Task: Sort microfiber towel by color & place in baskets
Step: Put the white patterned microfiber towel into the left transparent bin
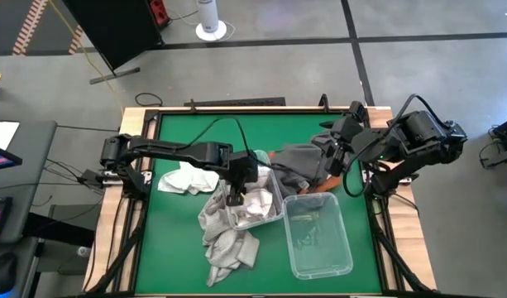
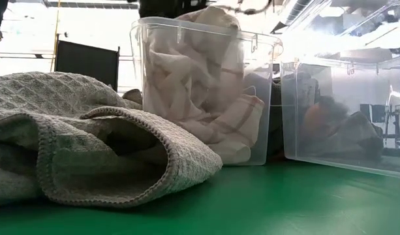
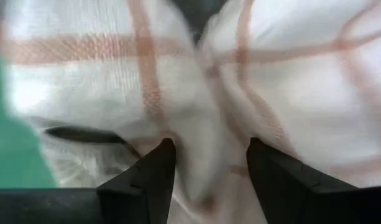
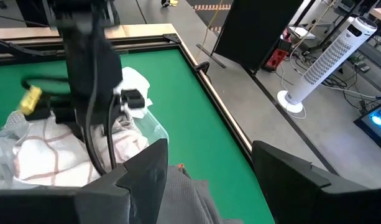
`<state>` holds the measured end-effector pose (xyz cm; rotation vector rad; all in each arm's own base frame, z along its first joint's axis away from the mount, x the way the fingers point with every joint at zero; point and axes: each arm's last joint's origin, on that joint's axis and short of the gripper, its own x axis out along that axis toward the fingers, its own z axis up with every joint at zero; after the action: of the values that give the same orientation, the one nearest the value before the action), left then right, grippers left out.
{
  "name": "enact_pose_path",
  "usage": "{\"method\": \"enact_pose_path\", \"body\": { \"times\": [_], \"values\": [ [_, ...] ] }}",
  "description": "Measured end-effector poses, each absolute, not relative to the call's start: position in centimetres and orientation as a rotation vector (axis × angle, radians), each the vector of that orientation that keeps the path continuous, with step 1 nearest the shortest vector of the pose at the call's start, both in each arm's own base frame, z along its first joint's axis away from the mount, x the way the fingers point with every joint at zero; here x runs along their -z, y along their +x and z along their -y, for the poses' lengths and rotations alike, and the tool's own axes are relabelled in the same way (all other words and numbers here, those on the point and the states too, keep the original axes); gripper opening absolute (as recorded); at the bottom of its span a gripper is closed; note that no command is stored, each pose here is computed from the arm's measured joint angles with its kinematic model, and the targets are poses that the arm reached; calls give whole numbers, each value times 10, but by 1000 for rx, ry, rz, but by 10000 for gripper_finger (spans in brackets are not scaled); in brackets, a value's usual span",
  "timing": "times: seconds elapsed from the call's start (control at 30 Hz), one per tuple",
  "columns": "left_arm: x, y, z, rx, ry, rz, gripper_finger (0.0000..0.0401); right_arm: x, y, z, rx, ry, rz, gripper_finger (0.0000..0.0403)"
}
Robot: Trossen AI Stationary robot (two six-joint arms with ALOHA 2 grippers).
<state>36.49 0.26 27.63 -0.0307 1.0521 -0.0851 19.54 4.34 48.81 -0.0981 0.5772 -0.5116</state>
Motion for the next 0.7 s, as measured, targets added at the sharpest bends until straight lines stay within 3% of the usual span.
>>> {"method": "enact_pose_path", "body": {
  "times": [0.23,0.37,0.5,0.7],
  "values": [
    [-329,362,-1,29,5,-1025,187,-488,195,-43,511,-101,-578,263],
    [-335,367,18,220,34,-941,187,-488,195,-43,511,-101,-578,263],
    [-320,370,45,409,118,-930,187,-488,195,-43,511,-101,-579,263],
    [-286,366,53,409,152,-999,187,-488,195,-43,512,-97,-578,263]
  ]
}}
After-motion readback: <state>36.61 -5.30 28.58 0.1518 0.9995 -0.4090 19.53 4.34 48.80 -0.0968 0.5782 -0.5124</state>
